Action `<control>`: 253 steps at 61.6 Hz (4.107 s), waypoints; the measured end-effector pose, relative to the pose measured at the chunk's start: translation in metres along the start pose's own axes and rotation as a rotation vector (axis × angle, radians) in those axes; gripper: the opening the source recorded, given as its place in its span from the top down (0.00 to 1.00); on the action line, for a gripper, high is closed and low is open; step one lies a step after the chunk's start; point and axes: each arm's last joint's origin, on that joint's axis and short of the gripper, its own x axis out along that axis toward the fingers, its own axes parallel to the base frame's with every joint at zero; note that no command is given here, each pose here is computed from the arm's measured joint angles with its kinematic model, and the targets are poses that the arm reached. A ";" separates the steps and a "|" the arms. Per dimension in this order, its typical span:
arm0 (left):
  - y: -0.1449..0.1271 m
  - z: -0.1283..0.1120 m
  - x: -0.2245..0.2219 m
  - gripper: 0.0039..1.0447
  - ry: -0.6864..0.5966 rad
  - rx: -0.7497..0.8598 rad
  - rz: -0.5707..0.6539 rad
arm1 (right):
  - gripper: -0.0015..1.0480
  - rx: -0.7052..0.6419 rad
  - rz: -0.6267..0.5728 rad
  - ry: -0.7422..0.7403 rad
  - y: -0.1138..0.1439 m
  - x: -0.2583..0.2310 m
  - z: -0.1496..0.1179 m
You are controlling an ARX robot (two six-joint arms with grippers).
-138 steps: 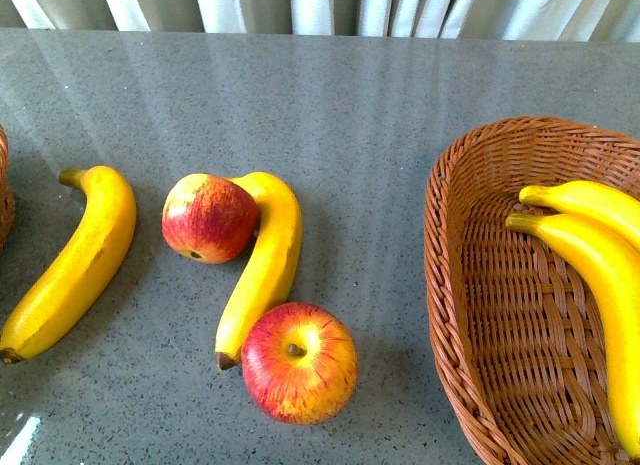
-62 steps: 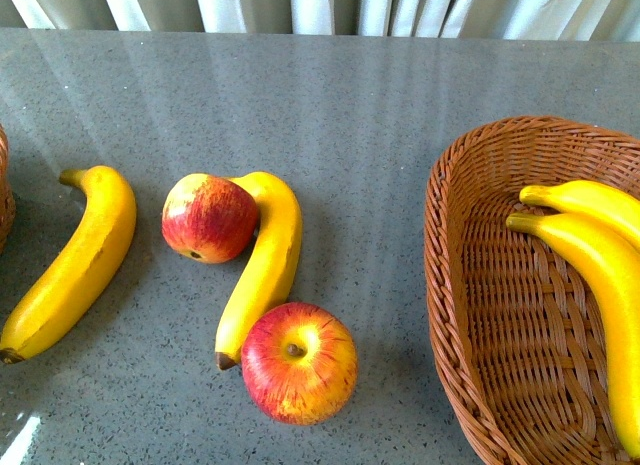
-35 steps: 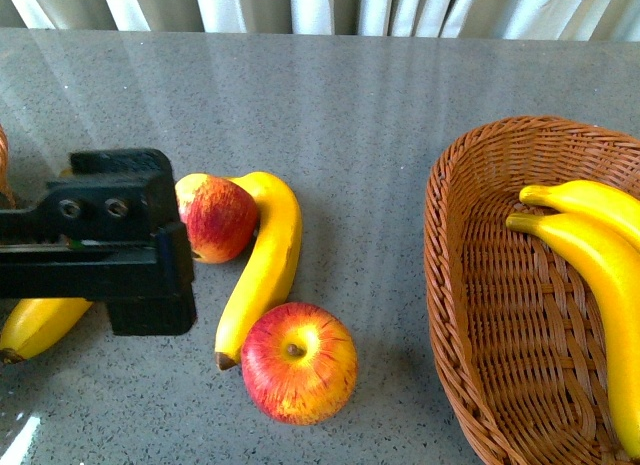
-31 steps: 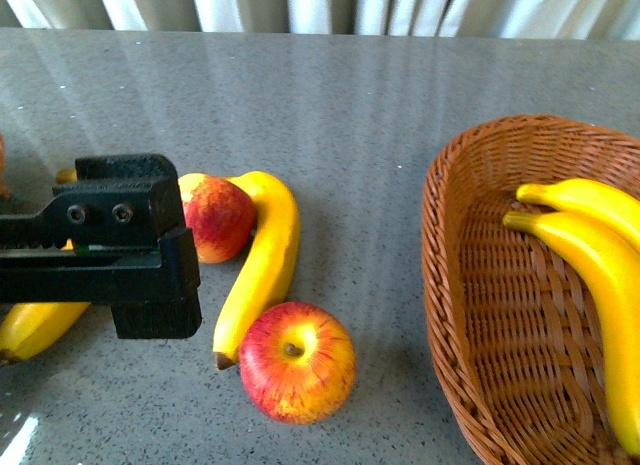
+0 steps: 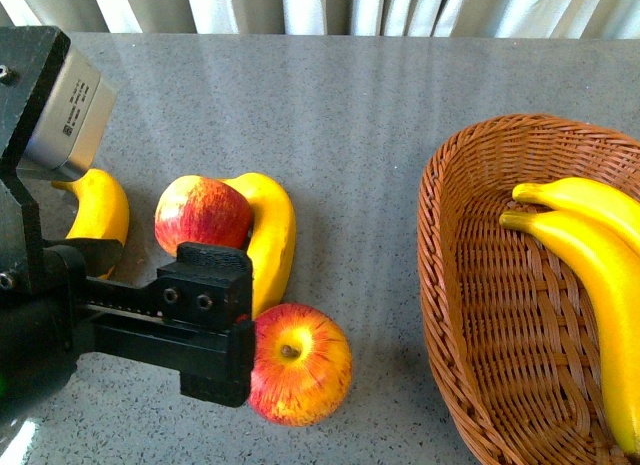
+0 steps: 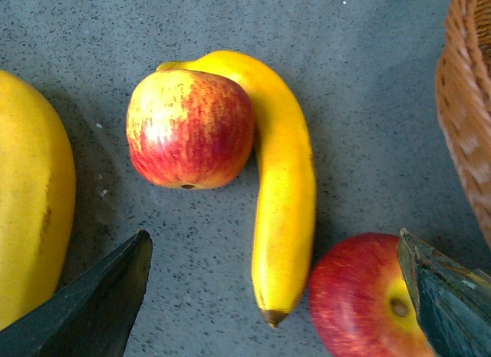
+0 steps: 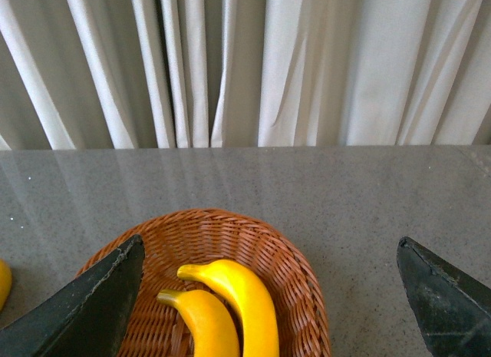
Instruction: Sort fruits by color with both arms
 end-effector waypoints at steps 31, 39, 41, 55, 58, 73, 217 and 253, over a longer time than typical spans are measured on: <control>0.004 -0.005 0.016 0.09 0.013 0.211 -0.263 | 0.09 0.000 0.000 0.000 0.000 0.000 0.000; 0.003 -0.008 0.018 0.09 0.015 0.255 -0.318 | 0.09 0.000 0.000 0.000 0.000 0.000 0.000; 0.002 -0.009 0.019 0.09 0.018 0.264 -0.330 | 0.09 0.000 0.000 0.000 0.000 0.000 0.000; 0.003 -0.016 0.024 0.09 0.043 0.326 -0.390 | 0.09 0.000 0.000 0.000 0.000 0.000 0.000; 0.002 -0.017 0.024 0.09 0.046 0.336 -0.399 | 0.09 0.000 0.000 0.000 0.000 0.000 0.000; 0.002 -0.017 0.027 0.09 0.049 0.367 -0.412 | 0.09 0.000 0.000 0.000 0.000 0.000 0.000; 0.090 0.013 -0.021 0.32 -0.213 0.065 -0.023 | 0.09 0.000 0.000 0.000 0.000 0.000 0.000; 0.168 -0.026 -0.068 0.32 -0.215 -0.316 0.455 | 0.09 0.000 0.000 0.000 0.000 0.000 0.000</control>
